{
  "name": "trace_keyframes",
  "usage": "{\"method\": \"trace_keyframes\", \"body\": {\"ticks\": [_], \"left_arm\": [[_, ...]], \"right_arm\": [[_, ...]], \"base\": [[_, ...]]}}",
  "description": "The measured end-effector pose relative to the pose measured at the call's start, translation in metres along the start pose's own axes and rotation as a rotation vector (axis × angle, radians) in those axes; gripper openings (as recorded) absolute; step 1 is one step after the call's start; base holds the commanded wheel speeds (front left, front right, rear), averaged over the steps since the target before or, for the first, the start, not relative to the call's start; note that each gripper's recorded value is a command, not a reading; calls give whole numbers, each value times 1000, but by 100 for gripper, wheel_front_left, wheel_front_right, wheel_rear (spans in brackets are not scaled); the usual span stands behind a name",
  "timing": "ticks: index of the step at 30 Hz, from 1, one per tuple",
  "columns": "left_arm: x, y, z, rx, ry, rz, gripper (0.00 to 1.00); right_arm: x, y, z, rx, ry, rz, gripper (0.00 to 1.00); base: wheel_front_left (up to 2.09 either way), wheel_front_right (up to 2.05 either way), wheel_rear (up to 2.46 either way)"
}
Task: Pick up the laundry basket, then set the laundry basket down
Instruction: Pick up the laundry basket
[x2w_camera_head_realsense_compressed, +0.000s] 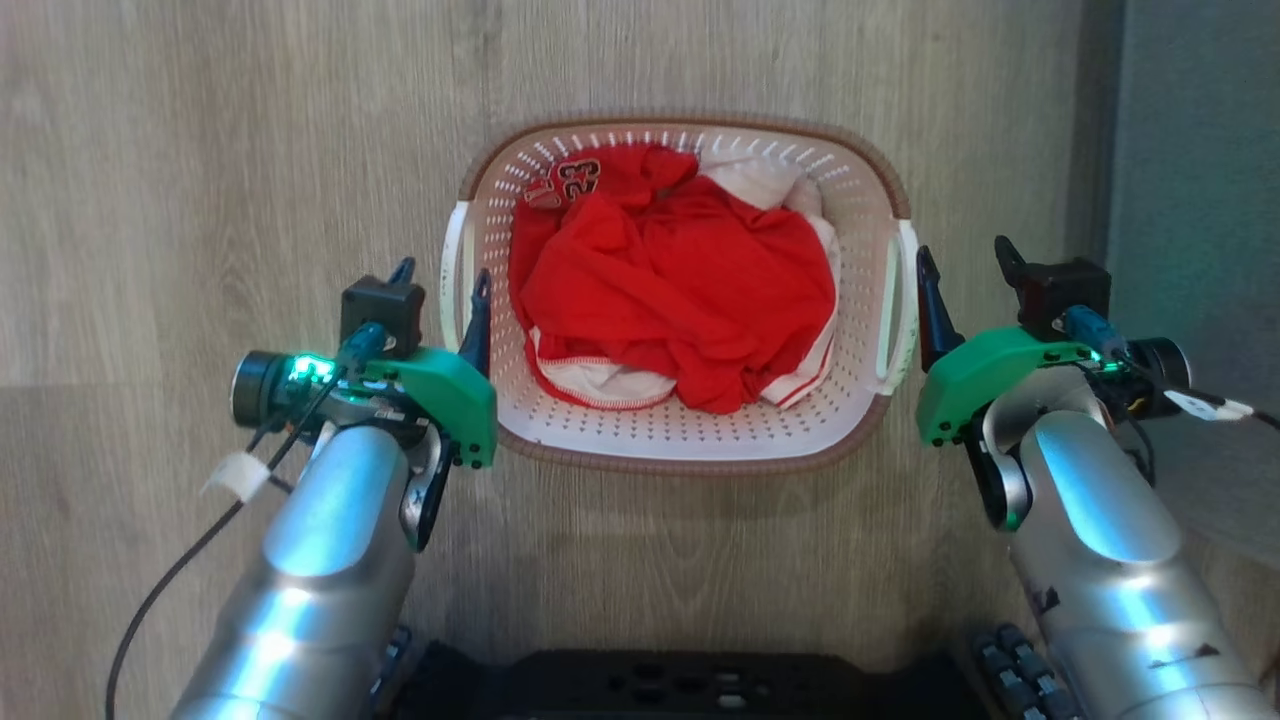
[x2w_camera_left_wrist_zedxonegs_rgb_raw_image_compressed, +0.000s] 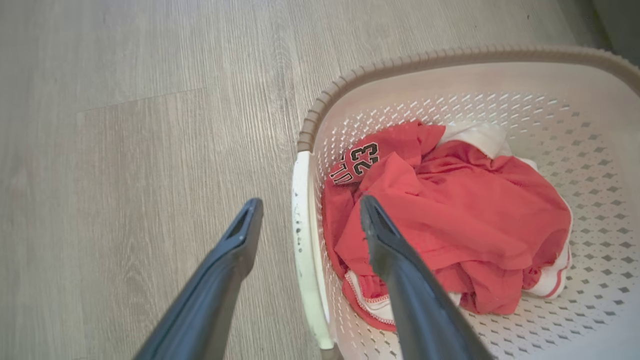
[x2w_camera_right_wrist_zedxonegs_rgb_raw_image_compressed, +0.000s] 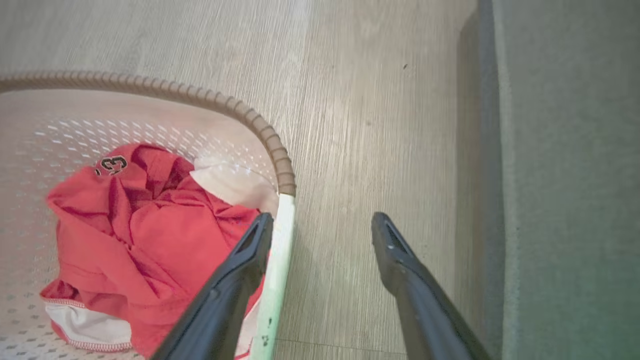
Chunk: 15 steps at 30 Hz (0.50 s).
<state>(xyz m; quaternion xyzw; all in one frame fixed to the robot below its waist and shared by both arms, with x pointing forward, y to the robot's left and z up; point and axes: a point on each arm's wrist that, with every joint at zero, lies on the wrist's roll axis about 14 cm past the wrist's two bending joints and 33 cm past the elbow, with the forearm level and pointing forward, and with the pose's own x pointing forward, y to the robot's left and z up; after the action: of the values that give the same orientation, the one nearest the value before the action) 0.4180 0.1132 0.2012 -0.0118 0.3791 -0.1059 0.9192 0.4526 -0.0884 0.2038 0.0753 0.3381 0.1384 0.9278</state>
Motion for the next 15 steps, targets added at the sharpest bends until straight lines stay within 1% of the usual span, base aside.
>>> {"method": "trace_keyframes", "body": {"ticks": [4, 8, 12, 15], "left_arm": [[5, -2, -20, -2, 69, -21, 100], [9, 0, -36, -6, 129, -26, 100], [15, 2, -42, -15, 154, -21, 100], [23, 5, -44, -20, 170, -16, 100]], "right_arm": [[5, -2, -22, 15, 62, 0, 100], [19, 1, -22, 27, 65, 13, 100], [22, 2, -34, 45, 100, 18, 100], [22, 3, -50, 58, 141, 21, 100]], "base": [[0, 0, 0], [0, 0, 0], [0, 0, 0], [0, 0, 0]]}}
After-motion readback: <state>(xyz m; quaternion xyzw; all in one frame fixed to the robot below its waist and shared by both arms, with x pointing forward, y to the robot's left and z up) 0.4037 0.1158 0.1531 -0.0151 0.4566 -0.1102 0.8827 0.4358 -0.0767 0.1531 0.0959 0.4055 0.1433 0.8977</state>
